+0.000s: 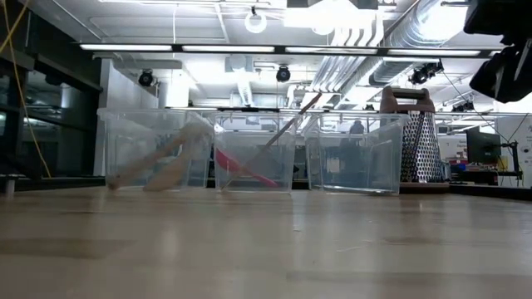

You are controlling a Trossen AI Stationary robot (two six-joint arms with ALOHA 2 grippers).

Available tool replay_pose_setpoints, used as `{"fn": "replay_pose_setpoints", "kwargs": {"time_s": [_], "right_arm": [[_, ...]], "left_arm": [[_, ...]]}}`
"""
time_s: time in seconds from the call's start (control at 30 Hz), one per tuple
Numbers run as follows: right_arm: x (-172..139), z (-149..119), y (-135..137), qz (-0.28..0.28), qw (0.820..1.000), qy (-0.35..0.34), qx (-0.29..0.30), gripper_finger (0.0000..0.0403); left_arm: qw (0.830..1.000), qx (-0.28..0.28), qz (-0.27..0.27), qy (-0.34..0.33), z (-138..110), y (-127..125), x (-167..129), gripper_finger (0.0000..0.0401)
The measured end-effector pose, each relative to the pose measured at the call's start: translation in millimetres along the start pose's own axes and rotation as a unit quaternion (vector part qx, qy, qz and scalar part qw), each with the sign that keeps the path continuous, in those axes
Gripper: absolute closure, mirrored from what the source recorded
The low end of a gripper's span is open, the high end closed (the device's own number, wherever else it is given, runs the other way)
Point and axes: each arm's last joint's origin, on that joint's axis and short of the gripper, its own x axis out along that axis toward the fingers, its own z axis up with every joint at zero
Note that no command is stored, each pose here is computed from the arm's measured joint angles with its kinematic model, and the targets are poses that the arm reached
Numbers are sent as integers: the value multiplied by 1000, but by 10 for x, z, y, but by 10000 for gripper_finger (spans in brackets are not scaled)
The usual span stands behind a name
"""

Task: Pick & Place Kitchen Items
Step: Put the slotted serving spoon into the left transparent bin

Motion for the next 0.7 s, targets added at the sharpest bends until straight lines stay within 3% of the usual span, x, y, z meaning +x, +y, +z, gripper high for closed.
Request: {"fn": "replay_pose_setpoints", "kwargs": {"time_s": [0.37, 0.7], "right_arm": [[-1, 26, 11, -3, 1000, -21, -8, 272], [-1, 31, 6, -12, 999, -30, -17, 272]], "left_arm": [[995, 33, -27, -93, 248, 52, -373, 330], [992, 44, -14, -120, 317, 129, -578, 330]]}}
